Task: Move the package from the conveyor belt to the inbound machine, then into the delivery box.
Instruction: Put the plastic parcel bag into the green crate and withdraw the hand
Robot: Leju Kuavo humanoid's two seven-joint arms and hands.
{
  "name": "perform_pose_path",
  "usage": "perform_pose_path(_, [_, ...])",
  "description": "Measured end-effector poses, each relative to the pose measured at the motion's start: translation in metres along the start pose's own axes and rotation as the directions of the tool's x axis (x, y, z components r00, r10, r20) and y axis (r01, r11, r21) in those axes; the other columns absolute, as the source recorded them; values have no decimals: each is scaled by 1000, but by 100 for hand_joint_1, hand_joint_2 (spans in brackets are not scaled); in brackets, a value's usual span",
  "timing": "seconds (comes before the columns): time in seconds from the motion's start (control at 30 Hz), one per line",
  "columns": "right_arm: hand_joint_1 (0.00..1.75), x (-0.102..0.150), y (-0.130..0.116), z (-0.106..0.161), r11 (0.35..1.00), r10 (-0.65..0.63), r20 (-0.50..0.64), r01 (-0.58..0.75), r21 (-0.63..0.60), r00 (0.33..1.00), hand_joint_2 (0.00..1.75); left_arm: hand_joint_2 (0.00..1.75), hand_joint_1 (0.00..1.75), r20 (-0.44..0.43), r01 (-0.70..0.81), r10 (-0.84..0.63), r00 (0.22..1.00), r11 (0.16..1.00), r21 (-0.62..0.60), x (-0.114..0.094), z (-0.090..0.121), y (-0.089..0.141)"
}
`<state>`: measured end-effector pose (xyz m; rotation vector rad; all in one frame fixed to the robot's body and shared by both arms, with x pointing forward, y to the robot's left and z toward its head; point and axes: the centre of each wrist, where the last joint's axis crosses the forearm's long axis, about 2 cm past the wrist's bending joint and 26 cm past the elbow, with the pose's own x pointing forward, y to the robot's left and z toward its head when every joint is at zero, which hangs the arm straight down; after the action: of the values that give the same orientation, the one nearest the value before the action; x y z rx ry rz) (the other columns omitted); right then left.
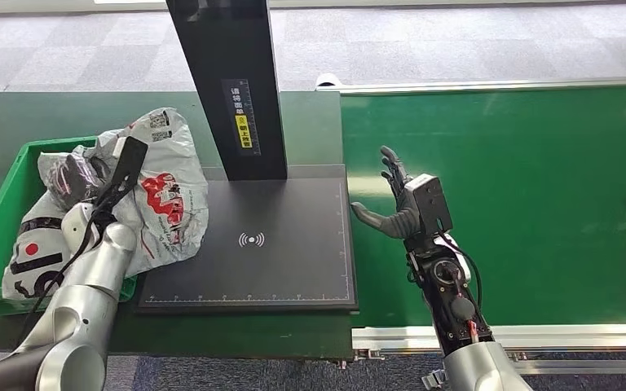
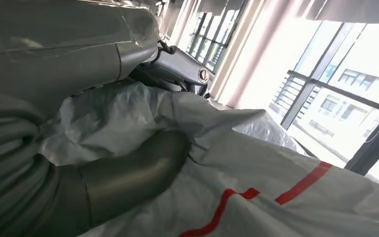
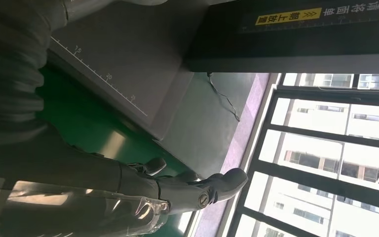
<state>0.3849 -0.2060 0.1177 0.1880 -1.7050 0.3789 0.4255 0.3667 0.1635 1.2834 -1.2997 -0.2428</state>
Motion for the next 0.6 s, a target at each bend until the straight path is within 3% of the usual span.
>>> perform_pose_path(0.03, [0, 0, 0, 0, 1000, 0, -2, 0, 0, 1000, 175, 175, 164, 0, -21, 21, 1000, 1000, 18, -6, -1, 2])
perform_pose_path(0.1, [0, 0, 1, 1, 1000, 0, -3, 0, 0, 1000, 175, 175, 175, 20, -60, 59, 998, 996, 70, -15, -4, 6])
perform_pose_path(0.3, [0, 1, 2, 2, 1000, 7, 0, -7, -2, 1000, 175, 175, 175, 124, -122, 96, 988, 967, 225, -35, -14, 30])
perform_pose_path(0.33, [0, 1, 2, 2, 1000, 8, 1, -8, -2, 1000, 175, 175, 166, 112, -111, 86, 990, 964, 241, -39, -15, 33])
perform_pose_path(0.43, [0, 2, 2, 2, 1000, 10, 4, -10, -1, 1000, 175, 175, 36, 13, -46, 44, 999, 969, 241, -47, -15, 35])
perform_pose_path(0.47, [0, 2, 3, 2, 1000, 11, 4, -11, 0, 1000, 175, 175, 1, -21, -26, 32, 999, 973, 228, -48, -15, 33])
perform_pose_path(0.6, [0, 3, 4, 1, 1000, 15, 2, -15, 10, 1000, 175, 175, 0, -119, 1, 18, 993, 988, 157, -47, -14, 23])
